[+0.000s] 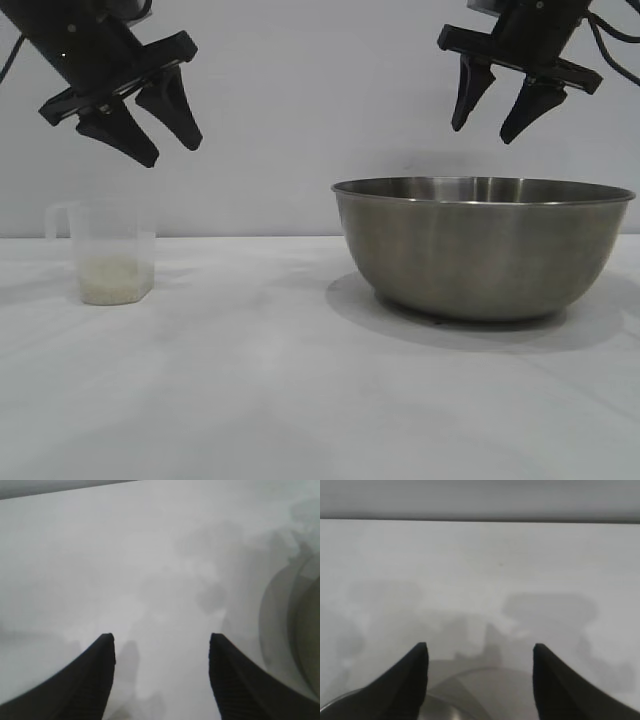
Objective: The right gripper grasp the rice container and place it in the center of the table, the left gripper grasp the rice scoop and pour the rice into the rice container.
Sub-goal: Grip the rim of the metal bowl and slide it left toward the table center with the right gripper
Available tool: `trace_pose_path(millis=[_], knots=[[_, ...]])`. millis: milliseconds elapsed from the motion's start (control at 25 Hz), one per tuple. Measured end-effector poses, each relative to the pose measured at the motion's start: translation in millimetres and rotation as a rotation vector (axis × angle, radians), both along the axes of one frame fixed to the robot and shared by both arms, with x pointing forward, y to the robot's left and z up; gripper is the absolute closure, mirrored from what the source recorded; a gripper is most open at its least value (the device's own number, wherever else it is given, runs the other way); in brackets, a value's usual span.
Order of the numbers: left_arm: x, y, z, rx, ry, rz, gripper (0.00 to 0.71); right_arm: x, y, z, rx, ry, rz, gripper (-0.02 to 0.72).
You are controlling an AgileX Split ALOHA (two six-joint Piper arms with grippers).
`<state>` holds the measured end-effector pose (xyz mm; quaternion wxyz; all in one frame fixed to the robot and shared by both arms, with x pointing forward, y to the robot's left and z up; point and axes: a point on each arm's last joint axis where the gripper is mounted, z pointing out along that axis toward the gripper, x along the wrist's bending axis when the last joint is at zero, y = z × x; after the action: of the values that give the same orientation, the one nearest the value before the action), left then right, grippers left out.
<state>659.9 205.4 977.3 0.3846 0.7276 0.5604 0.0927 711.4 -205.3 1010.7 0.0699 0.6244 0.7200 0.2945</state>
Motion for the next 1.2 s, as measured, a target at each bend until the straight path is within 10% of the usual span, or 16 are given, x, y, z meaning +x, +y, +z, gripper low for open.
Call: trace_pose_path(millis=[920,1200], knots=[[-2,-0.7,-1,0.014,0.017,-0.032,0.312,-3,0,-2,-0.012,0.037,0.016,0.325],[-2,-0.7,-1,0.014,0.017,-0.032,0.312,-17,-7,16,-0.095,0.071,0.059,0.325]])
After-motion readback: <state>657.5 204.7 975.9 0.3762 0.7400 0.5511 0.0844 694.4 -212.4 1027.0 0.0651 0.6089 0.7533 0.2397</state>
